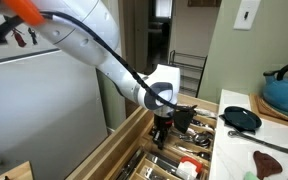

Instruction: Take the sponges out of the tray then put the tray in the drawer

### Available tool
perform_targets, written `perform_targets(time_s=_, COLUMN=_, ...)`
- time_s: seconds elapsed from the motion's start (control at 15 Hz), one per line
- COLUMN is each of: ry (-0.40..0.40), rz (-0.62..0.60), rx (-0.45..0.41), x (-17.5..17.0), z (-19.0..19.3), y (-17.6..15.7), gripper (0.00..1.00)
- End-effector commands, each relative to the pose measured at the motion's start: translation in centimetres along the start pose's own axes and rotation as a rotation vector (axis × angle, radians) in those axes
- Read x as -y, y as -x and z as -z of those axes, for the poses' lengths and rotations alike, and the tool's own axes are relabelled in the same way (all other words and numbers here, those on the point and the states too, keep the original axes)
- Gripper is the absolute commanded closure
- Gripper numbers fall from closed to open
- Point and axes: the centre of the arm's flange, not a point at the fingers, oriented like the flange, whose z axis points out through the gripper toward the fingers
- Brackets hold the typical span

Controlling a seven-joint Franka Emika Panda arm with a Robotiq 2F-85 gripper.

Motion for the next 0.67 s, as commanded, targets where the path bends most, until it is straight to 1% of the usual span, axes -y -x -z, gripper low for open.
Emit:
perform_targets(time_s=0.0, ry=0.007, rz=0.000, rx=-0.004, x=0.81, z=-0.54, y=0.20, gripper=0.98)
perform_targets(time_s=0.13, ry=0.014, rz=0.008, rx=-0.008, x=0.76, z=-0.65, y=0.24, gripper=0.98)
perform_targets(time_s=0.33, ry=0.002, rz=0.003, rx=-0.011, x=0.70, z=-0.98, y=0.31, gripper=0.98)
perform_targets(time_s=0.6, ry=0.027, rz=0.012, rx=-0.008, x=0.52, z=-1.10, y=0.27, gripper=0.98)
